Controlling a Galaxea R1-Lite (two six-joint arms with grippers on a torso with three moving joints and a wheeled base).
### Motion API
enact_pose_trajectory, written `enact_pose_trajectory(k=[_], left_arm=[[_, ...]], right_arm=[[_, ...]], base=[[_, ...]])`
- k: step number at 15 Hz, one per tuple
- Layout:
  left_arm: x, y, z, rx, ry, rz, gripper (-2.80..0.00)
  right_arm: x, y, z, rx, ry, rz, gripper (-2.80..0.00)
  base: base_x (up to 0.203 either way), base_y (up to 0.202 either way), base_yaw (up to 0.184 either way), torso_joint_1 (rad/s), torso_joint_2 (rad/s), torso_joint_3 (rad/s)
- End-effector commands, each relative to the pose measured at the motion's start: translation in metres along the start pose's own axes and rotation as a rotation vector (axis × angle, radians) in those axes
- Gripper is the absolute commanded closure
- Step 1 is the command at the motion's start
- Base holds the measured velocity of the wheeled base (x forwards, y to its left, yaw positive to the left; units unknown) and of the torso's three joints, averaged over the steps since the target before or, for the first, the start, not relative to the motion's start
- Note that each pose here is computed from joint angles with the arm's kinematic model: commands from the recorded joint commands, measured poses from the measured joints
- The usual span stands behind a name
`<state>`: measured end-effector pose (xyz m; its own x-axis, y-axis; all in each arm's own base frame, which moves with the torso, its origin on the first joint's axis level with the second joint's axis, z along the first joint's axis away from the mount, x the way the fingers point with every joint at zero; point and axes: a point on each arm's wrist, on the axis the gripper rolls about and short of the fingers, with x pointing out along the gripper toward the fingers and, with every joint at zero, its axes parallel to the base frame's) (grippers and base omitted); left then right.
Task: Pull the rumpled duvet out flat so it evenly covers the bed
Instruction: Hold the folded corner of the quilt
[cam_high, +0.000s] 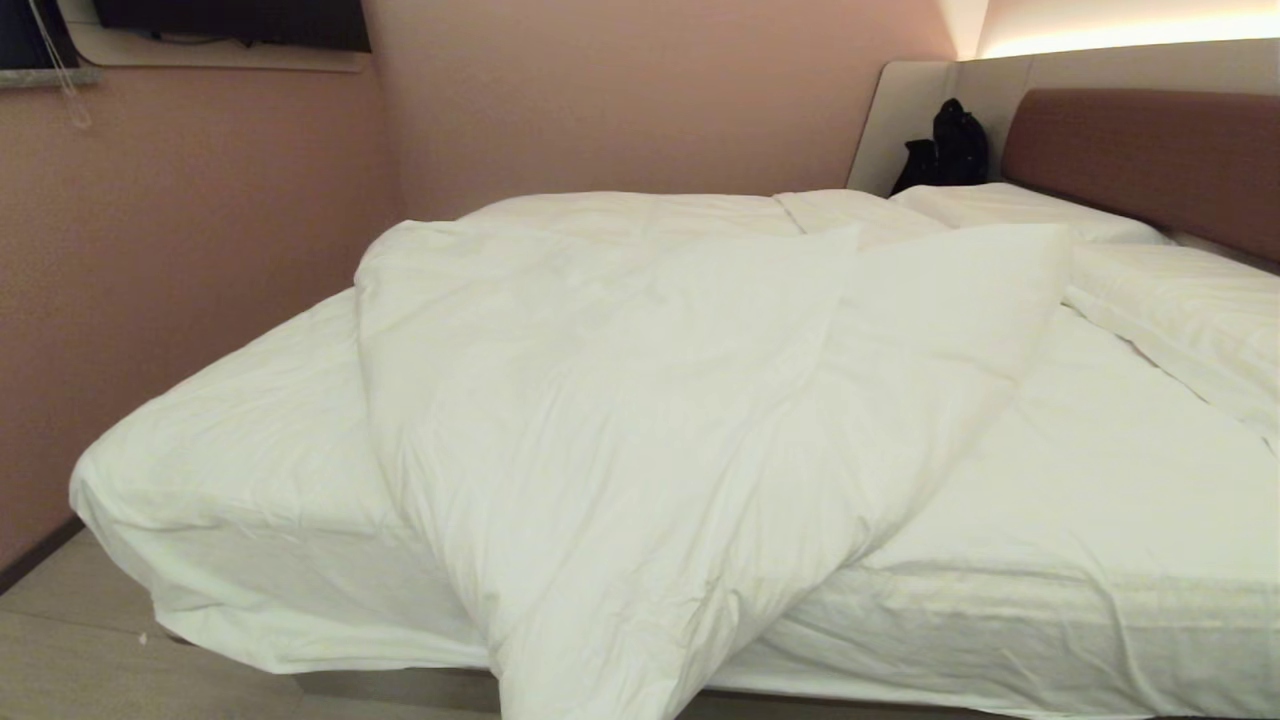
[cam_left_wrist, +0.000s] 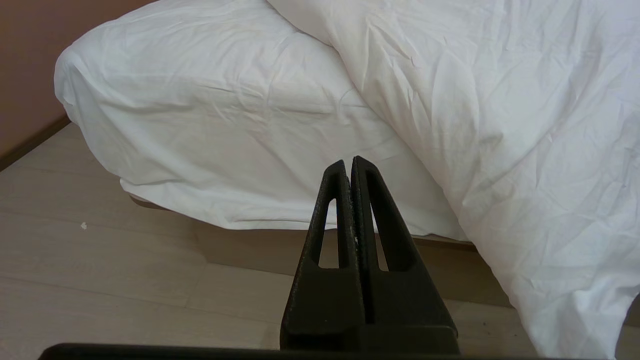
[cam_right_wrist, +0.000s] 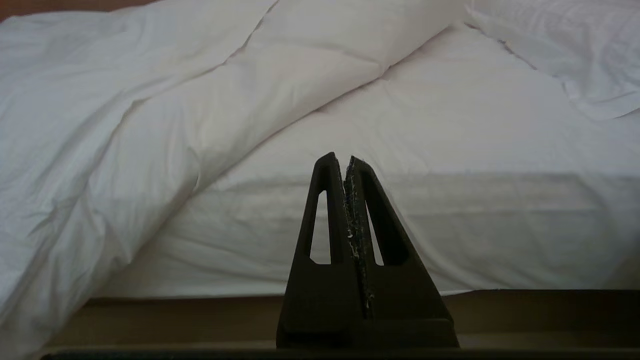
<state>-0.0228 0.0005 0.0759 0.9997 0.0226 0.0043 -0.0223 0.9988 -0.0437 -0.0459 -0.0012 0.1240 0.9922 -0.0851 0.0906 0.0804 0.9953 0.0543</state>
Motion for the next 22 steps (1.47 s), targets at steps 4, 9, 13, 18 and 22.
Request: enact_pose_trajectory(k=[4, 9, 13, 18, 22], left_arm=[[0.0, 0.0, 0.0, -0.001, 0.0, 0.0, 0.0], [0.0, 0.0, 0.0, -0.001, 0.0, 0.0, 0.0], [0.0, 0.0, 0.0, -0.001, 0.0, 0.0, 0.0], [0.0, 0.0, 0.0, 0.003, 0.002, 0.001, 0.0], [0.0, 0.0, 0.0, -0.001, 0.0, 0.0, 0.0]], right_arm=[[0.015, 0.0, -0.032, -0.058, 0.023, 0.028, 0.0], [0.017, 0.0, -0.042, -0.059, 0.061, 0.05, 0.0], [0.018, 0.0, -0.05, -0.057, 0.086, 0.063, 0.0], [0.019, 0.001, -0.05, -0.047, 0.085, 0.065, 0.0], [0.019, 0.001, -0.05, -0.047, 0.085, 0.065, 0.0]], base=[[0.0, 0.0, 0.0, 0.0, 0.0, 0.0], [0.0, 0.0, 0.0, 0.0, 0.0, 0.0], [0.0, 0.0, 0.0, 0.0, 0.0, 0.0], [0.0, 0.0, 0.0, 0.0, 0.0, 0.0], [0.0, 0.0, 0.0, 0.0, 0.0, 0.0]])
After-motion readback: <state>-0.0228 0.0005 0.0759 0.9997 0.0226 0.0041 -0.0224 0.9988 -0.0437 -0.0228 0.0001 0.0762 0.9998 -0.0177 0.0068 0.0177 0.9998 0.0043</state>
